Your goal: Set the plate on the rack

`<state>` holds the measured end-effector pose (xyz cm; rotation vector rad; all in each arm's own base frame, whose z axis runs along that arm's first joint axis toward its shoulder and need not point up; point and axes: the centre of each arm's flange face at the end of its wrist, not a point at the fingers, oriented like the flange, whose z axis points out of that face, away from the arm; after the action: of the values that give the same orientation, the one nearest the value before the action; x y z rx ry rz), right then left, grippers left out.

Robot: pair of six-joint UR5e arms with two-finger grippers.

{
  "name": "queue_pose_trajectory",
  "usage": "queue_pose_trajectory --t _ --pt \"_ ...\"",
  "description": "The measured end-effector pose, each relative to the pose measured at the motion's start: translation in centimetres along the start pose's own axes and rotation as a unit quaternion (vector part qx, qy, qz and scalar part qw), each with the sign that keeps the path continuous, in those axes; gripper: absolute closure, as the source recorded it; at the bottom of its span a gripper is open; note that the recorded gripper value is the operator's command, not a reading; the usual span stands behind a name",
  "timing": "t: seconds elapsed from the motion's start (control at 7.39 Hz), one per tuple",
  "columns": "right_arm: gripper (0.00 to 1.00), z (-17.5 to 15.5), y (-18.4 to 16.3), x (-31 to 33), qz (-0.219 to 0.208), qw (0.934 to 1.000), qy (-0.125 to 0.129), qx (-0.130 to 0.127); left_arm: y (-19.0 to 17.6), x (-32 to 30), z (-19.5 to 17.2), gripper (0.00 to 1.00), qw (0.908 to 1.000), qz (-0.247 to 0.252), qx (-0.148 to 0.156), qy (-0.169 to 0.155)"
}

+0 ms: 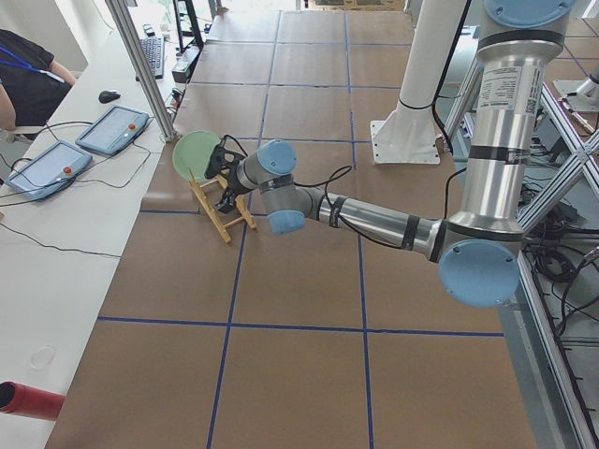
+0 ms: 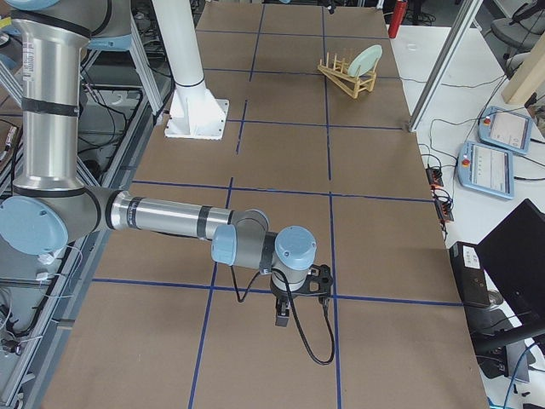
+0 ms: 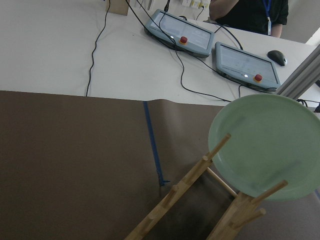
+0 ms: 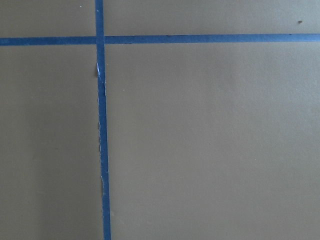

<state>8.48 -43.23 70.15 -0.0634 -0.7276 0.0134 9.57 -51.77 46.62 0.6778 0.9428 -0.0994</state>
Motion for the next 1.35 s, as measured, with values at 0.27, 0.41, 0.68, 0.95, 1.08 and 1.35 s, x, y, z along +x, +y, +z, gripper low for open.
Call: queue_pose_trajectory --t 0.27,0.41,0.68,0.95,1.08,1.35 --pt "0.0 0.0 0.0 0.0 0.0 1.0 0.0 0.0 0.8 -4.2 -0.6 0.0 0.9937 0.072 -0.06 -0.061" --pt "0.0 0.0 0.0 0.0 0.0 1.0 0.0 0.0 -0.3 -6.5 -1.1 0.0 0.9859 0.1 -0.099 -0.09" --pt "0.0 0.0 0.0 0.0 0.0 1.0 0.0 0.0 -2.7 -10.9 -2.6 0.0 0.9686 0.126 -0.17 -0.13" --pt "0.0 0.0 0.0 0.0 0.0 1.0 0.0 0.0 -1.3 -16.8 -3.4 0.0 0.9616 0.092 -0.234 -0.109" --pt "0.0 0.0 0.0 0.0 0.0 1.0 0.0 0.0 0.3 -19.5 -3.3 0.0 0.96 0.071 -0.257 -0.084" --pt "0.0 0.0 0.0 0.0 0.0 1.0 0.0 0.0 2.7 -22.7 -3.8 0.0 0.9574 0.033 -0.28 -0.064"
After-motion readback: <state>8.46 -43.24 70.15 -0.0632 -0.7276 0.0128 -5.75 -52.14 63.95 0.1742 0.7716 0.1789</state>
